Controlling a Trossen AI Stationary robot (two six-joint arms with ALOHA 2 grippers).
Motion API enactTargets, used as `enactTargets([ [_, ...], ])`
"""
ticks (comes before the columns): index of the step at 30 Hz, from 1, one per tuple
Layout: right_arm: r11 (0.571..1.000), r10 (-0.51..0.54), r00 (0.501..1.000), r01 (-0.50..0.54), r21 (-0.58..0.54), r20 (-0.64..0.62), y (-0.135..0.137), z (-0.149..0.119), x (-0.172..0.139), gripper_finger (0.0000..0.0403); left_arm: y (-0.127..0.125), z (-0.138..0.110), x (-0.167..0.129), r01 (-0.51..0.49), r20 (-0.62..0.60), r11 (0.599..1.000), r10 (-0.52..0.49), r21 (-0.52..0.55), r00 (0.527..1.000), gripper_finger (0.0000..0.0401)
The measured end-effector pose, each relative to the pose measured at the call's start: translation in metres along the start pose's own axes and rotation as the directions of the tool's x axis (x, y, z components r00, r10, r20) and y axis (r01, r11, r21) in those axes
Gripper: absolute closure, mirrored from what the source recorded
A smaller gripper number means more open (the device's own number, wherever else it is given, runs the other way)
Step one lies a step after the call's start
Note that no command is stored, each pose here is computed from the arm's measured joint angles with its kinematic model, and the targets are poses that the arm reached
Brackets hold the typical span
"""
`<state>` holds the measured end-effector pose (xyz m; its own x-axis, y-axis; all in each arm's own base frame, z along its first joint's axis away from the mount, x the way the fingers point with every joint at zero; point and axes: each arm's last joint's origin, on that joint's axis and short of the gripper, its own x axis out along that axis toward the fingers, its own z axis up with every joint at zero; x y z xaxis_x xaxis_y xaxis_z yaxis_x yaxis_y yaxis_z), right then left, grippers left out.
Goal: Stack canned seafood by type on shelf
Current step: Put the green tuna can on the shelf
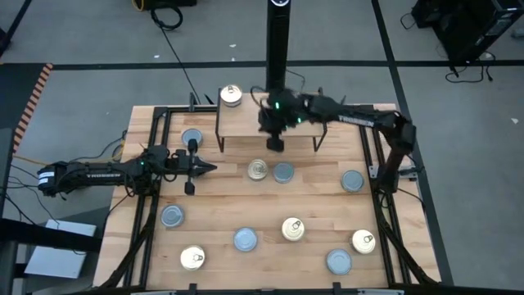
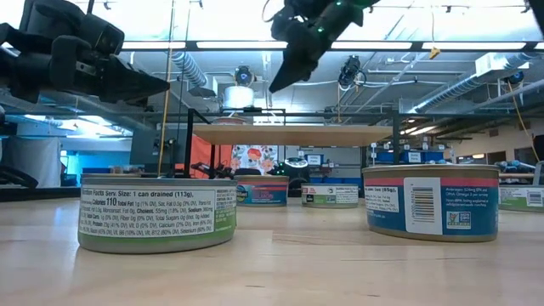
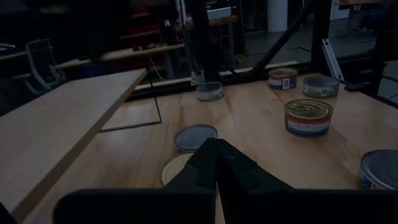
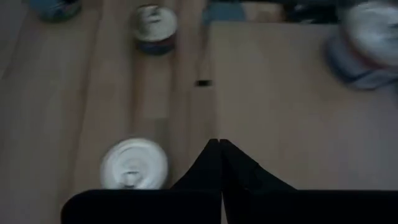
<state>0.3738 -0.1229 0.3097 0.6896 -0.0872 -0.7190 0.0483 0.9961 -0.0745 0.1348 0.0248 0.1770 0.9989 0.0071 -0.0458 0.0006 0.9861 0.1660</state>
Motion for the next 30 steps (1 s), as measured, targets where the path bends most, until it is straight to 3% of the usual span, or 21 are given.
enactTargets([
  [10, 0.994, -0.089, 0.962, 0.070, 0.081, 0.259, 0.078, -0.055, -0.008, 0.0401, 0.001, 0.013, 0.001, 0.029, 0.054, 0.999, -0.027, -0.038, 0.998, 0.0393],
  [16, 0.990, -0.087, 0.919, 0.036, 0.137, 0.386, 0.108, -0.089, -0.010, 0.0398, 0.004, 0.028, 0.004, 0.048, 0.013, 0.998, -0.048, -0.049, 0.999, 0.0393],
  [26, 0.989, -0.117, 0.904, 0.067, 0.134, 0.411, 0.120, -0.116, -0.016, 0.0395, -0.008, 0.080, 0.004, 0.272, -0.100, 0.954, -0.285, -0.127, 0.953, 0.0393],
  [30, 0.991, -0.105, 0.913, 0.060, 0.123, 0.394, 0.121, -0.118, -0.015, 0.0395, -0.014, 0.097, 0.007, 0.316, -0.151, 0.919, -0.355, -0.235, 0.923, 0.0393],
])
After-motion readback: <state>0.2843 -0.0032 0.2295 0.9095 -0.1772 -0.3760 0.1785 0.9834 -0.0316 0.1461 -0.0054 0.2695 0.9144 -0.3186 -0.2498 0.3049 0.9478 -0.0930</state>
